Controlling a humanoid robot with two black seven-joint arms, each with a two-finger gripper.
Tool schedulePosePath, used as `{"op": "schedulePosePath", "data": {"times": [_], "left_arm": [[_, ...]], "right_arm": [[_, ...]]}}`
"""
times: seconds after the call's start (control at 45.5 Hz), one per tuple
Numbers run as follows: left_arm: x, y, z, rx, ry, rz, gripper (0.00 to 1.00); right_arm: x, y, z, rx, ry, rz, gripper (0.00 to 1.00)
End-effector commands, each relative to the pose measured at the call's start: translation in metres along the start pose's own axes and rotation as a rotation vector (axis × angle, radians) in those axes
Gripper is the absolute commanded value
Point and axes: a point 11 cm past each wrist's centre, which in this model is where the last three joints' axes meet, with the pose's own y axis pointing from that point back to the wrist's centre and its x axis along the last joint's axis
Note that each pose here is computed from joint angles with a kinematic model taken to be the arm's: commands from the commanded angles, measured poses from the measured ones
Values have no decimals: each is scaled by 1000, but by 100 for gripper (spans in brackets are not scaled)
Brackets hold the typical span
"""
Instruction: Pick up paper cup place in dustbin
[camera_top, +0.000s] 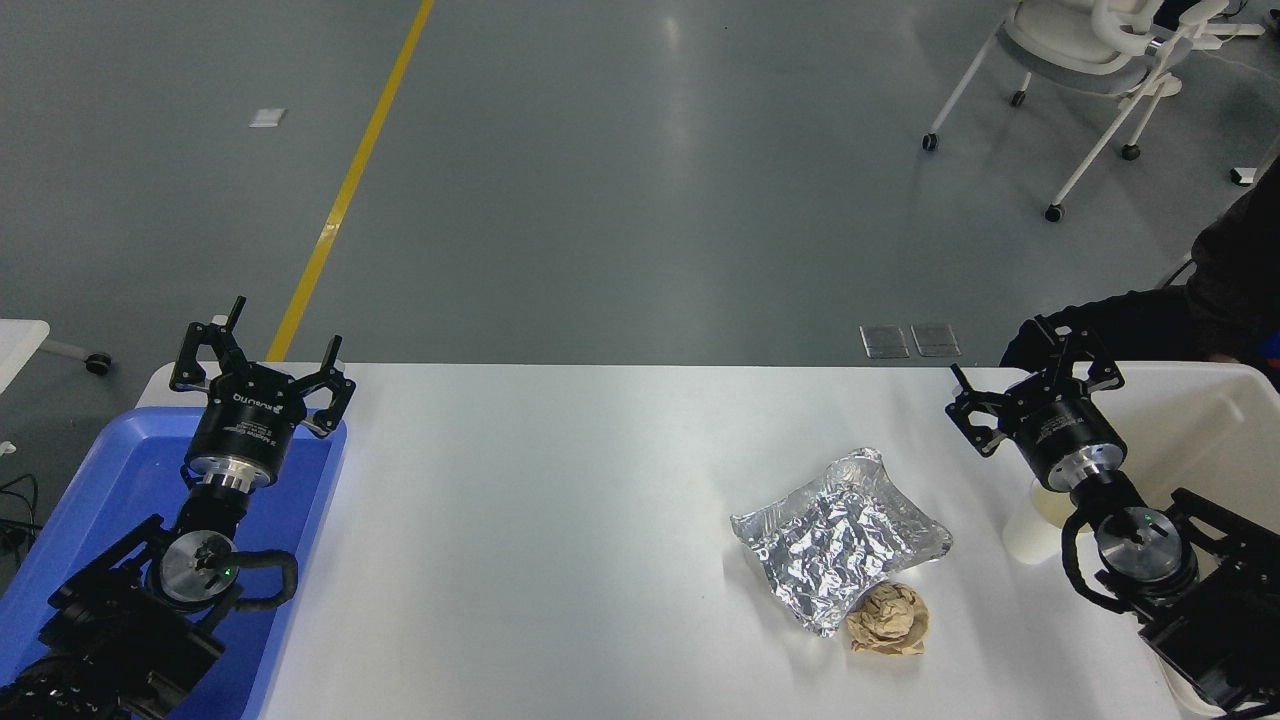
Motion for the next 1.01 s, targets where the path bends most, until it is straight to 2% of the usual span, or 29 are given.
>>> {"op": "schedulePosePath", "data": {"times": [0.0,0.242,0.418,0.549,0.835,0.989], "left_arm": [[0,0,0,0,-1,0,100],[1,1,0,0,-1,2,100],[1,1,0,0,-1,2,100],[0,0,1,-1,-1,1,100],[0,0,1,-2,-1,1,100],[0,0,1,-2,-1,1,100]], "right_arm": [[-7,0,6,-27,30,-17,100],[-24,-7,4,-51,94,-73,100],[-75,-22,-14,-111,346,-247,100],[-111,-24,-37,-215,652,-370,100],[-150,-15,-90,-520,1249,-483,100],[-176,3,-99,-683,1469,-563,100]]}}
